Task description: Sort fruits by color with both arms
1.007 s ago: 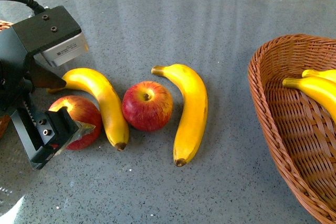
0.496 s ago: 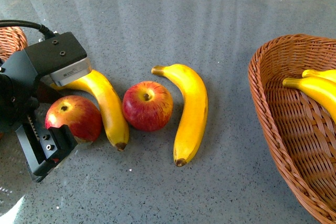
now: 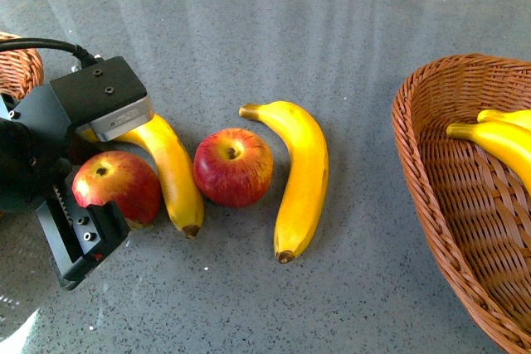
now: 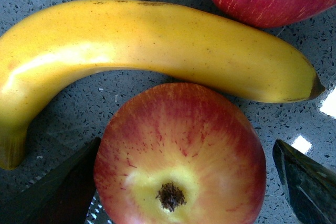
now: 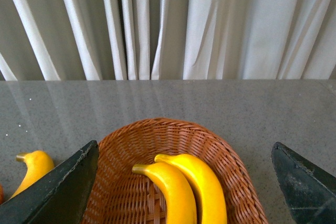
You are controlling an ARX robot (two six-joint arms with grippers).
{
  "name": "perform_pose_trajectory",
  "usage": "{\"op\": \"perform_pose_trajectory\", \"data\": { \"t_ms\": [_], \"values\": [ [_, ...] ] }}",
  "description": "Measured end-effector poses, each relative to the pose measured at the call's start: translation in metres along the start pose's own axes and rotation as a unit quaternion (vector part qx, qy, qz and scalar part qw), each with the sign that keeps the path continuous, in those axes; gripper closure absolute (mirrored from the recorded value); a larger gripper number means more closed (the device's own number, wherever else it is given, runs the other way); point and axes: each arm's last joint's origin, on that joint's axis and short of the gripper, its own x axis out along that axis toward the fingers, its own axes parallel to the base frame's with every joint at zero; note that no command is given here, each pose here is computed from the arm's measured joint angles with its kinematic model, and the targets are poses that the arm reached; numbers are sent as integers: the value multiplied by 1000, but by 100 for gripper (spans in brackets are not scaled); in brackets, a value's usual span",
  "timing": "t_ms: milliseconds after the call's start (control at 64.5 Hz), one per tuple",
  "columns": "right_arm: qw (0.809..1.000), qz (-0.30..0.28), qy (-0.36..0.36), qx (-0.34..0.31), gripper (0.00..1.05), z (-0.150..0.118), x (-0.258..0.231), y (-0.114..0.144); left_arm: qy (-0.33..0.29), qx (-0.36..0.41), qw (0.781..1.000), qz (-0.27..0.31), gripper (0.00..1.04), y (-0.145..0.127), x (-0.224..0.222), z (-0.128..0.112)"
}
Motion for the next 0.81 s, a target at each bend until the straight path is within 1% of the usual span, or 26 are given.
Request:
{"op": "perform_pose_trajectory", "data": {
  "t_ms": [186, 310, 356, 527, 620, 713, 806],
  "values": [
    [1000, 0, 0, 0, 9, 0, 0, 0, -1, -3, 1000, 1, 11, 0, 1, 1],
    [1000, 0, 0, 0, 9, 0, 0, 0, -3, -4, 1000, 3, 27, 0, 1, 1],
    [1000, 0, 0, 0, 9, 0, 0, 0, -2, -4, 1000, 3, 30, 0, 1, 1],
    [1000, 0, 0, 0, 9, 0, 0, 0, -2, -5, 1000, 4, 33, 0, 1, 1],
    [1000, 0, 0, 0, 9, 0, 0, 0, -2, -5, 1000, 0, 33, -6, -3, 0],
    [1000, 0, 0, 0, 9, 0, 0, 0, -9, -6, 1000, -6, 33, -13, -18, 1],
    [1000, 0, 0, 0, 9, 0, 0, 0, -38, -15, 999, 10, 33, -8, -40, 8]
  ]
}}
